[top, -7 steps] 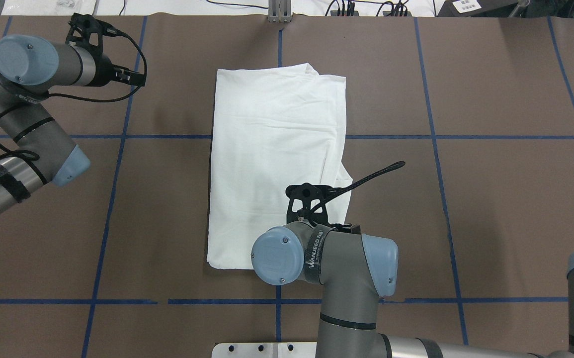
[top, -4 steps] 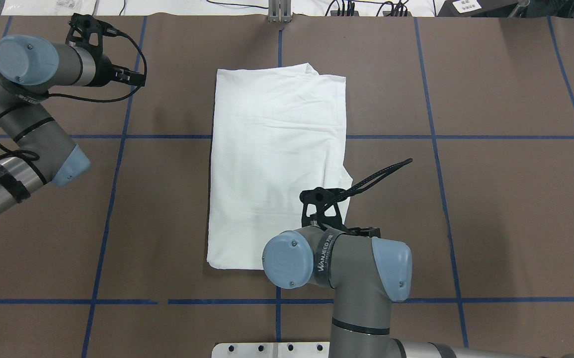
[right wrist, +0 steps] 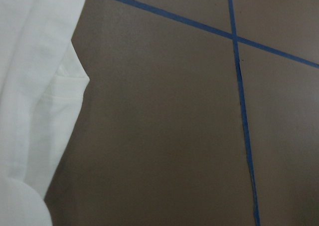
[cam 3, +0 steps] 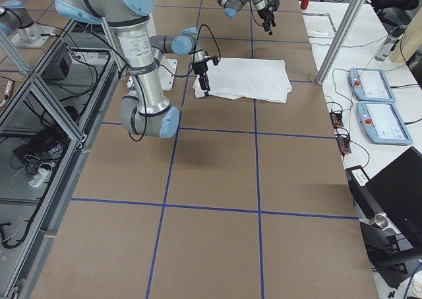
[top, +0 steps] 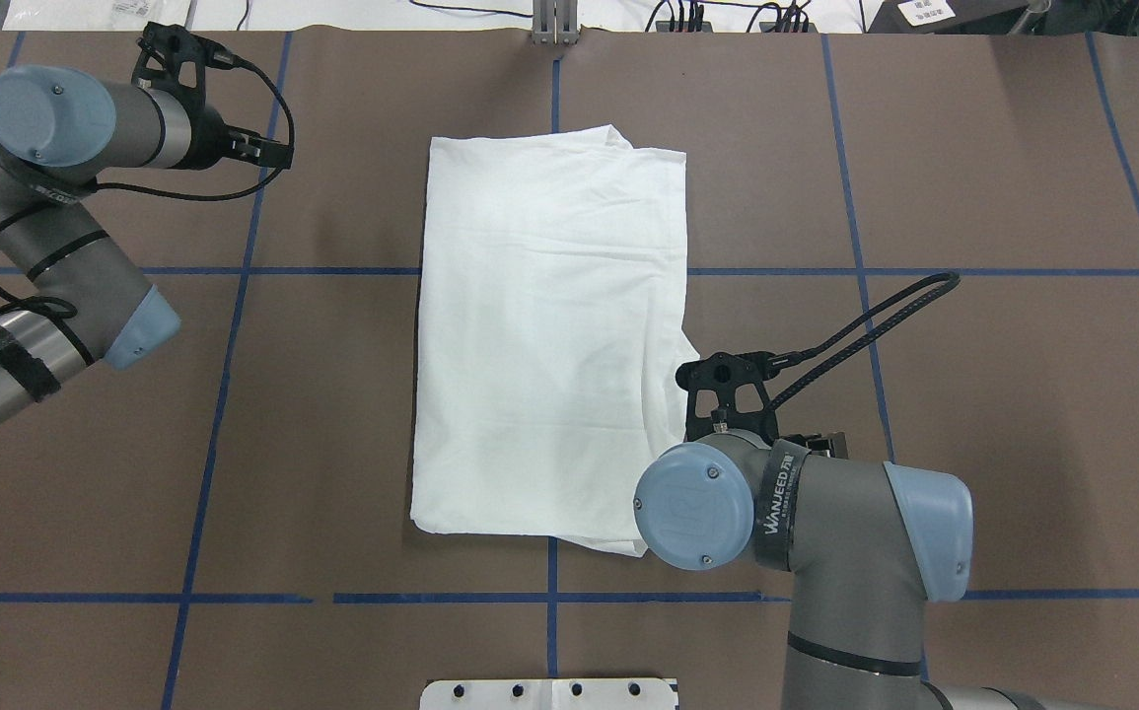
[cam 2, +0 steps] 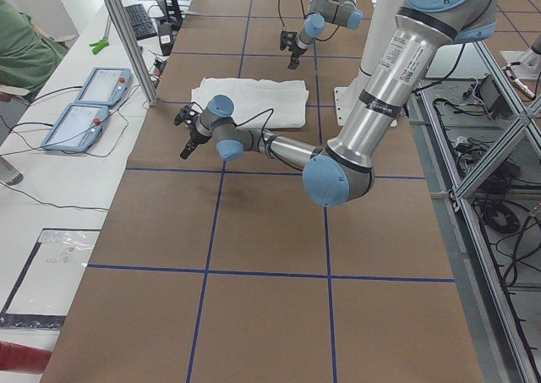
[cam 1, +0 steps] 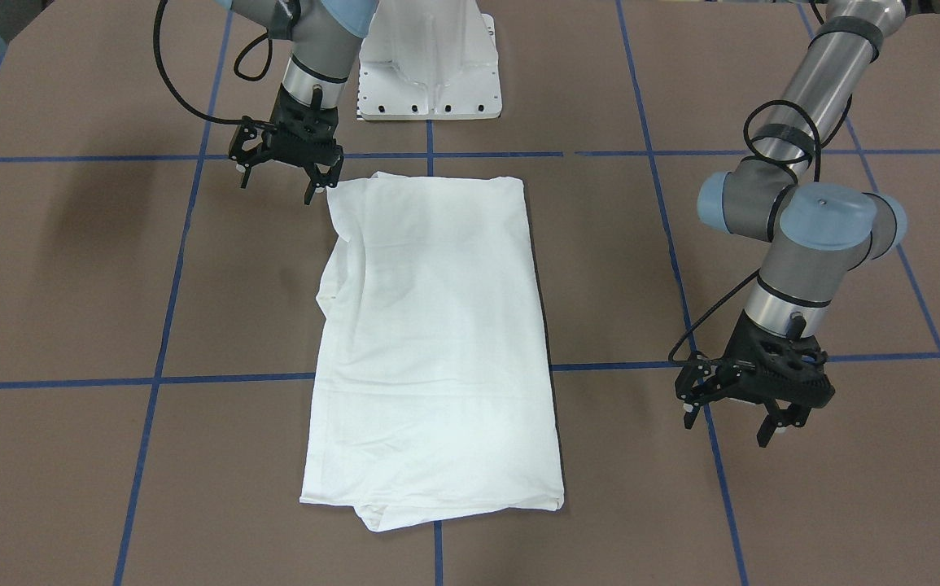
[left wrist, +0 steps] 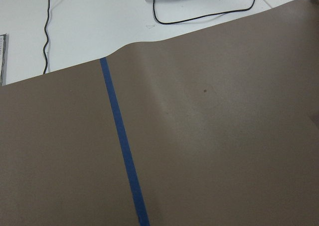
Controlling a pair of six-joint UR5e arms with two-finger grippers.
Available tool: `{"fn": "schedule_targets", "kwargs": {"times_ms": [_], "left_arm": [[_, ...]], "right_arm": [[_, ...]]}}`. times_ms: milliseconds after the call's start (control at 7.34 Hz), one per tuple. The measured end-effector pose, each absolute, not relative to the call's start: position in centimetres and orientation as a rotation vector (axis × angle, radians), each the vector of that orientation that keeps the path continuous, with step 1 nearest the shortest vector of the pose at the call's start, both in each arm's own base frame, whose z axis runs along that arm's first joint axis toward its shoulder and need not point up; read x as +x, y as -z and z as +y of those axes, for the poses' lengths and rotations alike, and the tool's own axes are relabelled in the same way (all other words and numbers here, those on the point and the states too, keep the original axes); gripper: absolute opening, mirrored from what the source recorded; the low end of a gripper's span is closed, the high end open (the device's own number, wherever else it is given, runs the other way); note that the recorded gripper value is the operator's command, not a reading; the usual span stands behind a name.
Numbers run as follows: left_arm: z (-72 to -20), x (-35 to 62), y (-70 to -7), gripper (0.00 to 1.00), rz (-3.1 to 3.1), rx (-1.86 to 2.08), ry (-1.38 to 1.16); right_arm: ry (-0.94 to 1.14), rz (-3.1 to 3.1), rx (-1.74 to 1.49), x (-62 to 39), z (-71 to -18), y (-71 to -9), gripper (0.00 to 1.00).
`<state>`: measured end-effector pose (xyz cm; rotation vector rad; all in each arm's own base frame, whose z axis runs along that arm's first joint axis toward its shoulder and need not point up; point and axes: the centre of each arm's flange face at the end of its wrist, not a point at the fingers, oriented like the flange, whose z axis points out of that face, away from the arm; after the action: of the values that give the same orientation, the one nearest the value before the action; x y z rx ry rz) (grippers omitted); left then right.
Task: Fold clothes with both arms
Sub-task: 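Move the right gripper down to the shirt corner nearest the robot, then lower the left gripper to the near shirt edge while the right gripper aligns beside it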
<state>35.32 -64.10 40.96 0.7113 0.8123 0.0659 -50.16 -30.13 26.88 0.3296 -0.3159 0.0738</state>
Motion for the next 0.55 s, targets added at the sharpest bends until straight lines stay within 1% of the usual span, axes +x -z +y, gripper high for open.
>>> {"fn": "schedule_targets", "kwargs": {"times_ms": [273, 545], "left_arm": [[-61.3, 34.4, -37.9, 1.0, 0.943, 0.657, -0.042], [-54.4, 33.7, -34.1, 1.0, 1.067, 0.579, -0.033]], "right_arm": [[-0.097, -0.498, 0.374, -47.5, -29.8, -24.8, 1.0], [-0.127, -0.7, 0.417, -44.3, -28.9, -25.3, 1.0]]}}
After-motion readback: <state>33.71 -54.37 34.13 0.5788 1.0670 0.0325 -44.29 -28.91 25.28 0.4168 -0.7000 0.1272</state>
